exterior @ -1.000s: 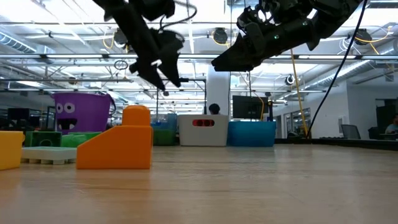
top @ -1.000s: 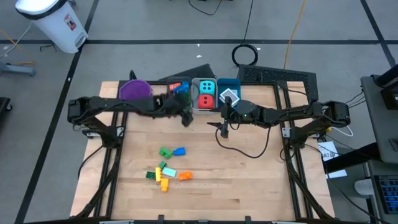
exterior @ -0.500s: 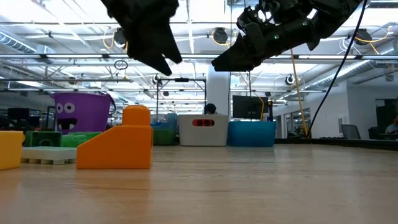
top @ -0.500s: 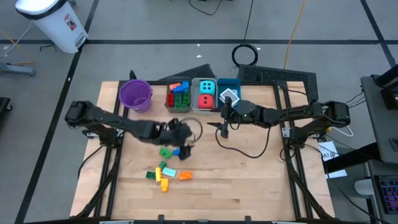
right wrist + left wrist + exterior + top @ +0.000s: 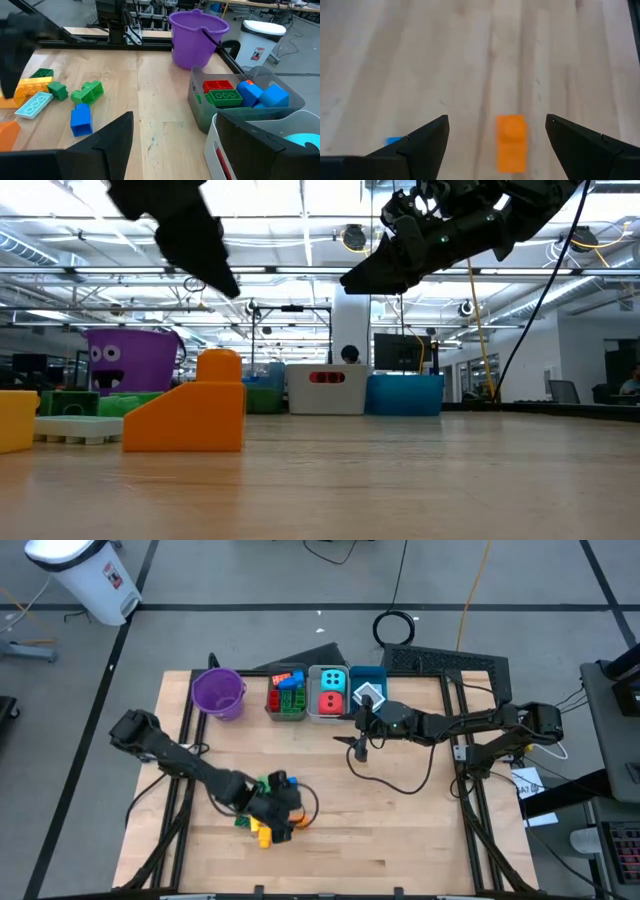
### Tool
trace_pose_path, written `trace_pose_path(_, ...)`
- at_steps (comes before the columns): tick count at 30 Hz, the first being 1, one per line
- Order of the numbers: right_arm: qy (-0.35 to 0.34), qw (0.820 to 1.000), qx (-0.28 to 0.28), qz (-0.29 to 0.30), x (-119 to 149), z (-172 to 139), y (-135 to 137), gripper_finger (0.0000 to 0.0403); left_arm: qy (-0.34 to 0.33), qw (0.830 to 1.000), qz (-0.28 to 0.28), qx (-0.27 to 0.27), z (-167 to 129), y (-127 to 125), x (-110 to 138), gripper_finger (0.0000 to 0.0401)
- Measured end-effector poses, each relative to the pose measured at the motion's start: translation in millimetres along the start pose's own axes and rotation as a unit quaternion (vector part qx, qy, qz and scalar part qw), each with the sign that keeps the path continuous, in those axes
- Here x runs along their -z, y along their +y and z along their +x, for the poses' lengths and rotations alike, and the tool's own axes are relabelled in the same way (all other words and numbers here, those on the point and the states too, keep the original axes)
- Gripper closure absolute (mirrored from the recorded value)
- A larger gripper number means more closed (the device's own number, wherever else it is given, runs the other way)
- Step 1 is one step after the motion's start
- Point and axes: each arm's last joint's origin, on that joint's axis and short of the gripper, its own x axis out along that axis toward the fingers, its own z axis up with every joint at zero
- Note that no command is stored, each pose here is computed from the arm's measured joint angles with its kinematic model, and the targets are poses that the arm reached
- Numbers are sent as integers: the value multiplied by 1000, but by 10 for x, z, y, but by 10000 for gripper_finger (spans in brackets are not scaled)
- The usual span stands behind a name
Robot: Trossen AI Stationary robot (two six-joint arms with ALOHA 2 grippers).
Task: Pick & Place Toys
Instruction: Put the orange game piece into the black bin
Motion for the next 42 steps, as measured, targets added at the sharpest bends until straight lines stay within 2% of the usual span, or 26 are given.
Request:
trace_pose_path(5,0,1000,0,0,1,1,-1,147,48,998,24,26,237,-151,165,64)
trace_pose_path(11,0,1000,0,0,0,0,-1,147,91,995,21,44,455,-203,284,64)
trace_pose_path(16,-1,1000,0,0,-1,0,0,147,89,994,26,59,513,-209,275,64)
trace_pose_path(28,-2,1000,0,0,-3,0,-1,147,89,995,39,37,597,-59,326,64)
trace_pose_path(31,-2,1000,0,-1,-3,0,-1,147,77,995,32,54,637,-34,345,66)
trace_pose_path(36,-2,1000,0,-1,-3,0,0,147,64,995,36,62,665,-23,374,110)
trace_pose_path(42,-2,1000,0,0,-3,0,0,147,64,995,36,63,665,-23,375,211)
